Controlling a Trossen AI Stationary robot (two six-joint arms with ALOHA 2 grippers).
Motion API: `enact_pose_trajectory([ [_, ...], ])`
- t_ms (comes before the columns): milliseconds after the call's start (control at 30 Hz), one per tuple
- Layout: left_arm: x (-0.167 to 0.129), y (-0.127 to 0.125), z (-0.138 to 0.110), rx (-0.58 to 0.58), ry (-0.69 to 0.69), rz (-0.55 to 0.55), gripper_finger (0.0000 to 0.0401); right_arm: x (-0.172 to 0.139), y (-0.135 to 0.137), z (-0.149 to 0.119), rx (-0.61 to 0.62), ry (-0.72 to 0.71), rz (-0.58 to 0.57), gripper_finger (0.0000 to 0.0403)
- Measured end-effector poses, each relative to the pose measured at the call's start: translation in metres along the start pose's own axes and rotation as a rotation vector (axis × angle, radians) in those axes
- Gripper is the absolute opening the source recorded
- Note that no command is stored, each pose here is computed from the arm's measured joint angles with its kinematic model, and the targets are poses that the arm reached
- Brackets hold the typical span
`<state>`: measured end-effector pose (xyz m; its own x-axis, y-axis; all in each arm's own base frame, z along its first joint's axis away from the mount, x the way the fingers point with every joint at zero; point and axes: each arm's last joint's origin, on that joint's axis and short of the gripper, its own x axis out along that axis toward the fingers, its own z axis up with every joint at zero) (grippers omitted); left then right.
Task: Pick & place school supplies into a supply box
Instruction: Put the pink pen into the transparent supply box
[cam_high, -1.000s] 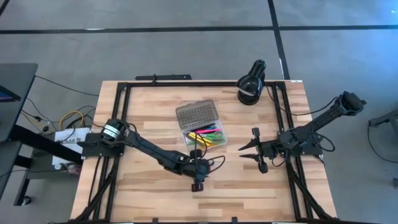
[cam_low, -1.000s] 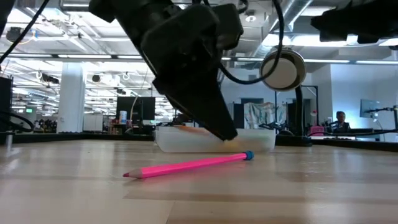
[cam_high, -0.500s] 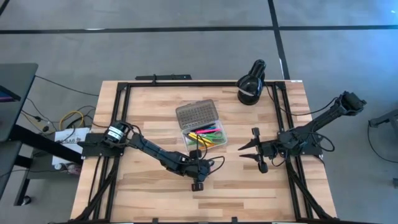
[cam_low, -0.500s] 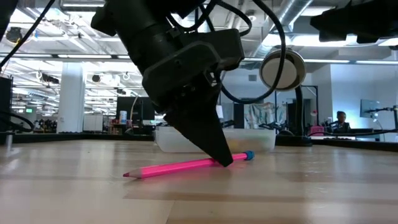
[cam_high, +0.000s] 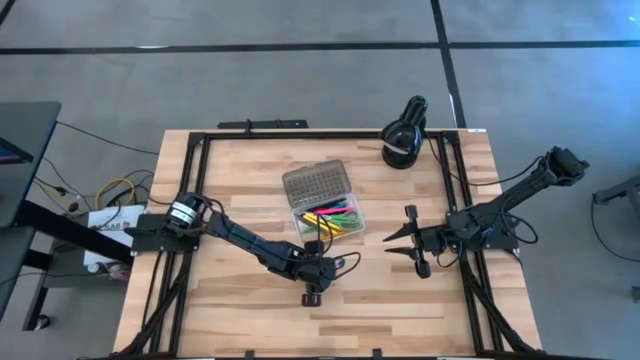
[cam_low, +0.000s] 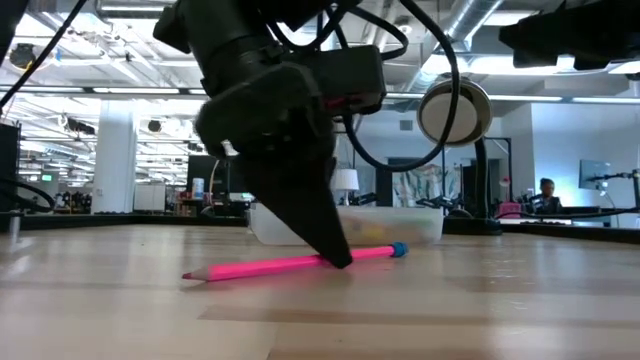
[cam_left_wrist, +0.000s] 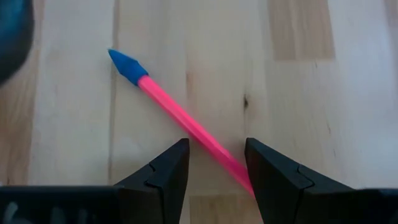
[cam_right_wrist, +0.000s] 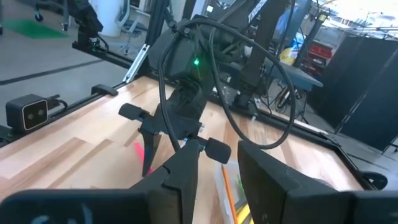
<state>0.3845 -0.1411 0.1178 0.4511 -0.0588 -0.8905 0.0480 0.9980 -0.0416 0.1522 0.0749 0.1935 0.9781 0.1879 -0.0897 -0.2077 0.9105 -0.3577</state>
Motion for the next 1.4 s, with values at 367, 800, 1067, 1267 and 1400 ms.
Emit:
enact_pose_trajectory([
  [367,-0.0009,0.0007,-0.0082,0.023,0.092,-0.015,0.0105,0.0000,0.0000,0.0000,0.016,0.000,0.000,0.0107],
  [800,-0.0020,0.0000,-0.0104,0.129,0.113,-0.023,0.0041,-0.0008,0.0011,-0.0036,0.041,0.010,0.007,0.0107],
  [1067,-0.0077,0.0011,-0.0068,0.074,0.081,-0.026,0.0047,-0.0018,0.0024,-0.0085,0.068,0.023,0.010,0.0107],
  [1267,-0.0076,0.0008,-0.0047,0.044,0.054,-0.026,0.0071,-0.0019,0.0024,-0.0085,0.068,0.023,0.011,0.0107],
  [1400,-0.0075,0.0003,-0.0030,0.015,0.036,-0.027,0.0093,-0.0019,0.0024,-0.0085,0.068,0.023,0.011,0.0107],
])
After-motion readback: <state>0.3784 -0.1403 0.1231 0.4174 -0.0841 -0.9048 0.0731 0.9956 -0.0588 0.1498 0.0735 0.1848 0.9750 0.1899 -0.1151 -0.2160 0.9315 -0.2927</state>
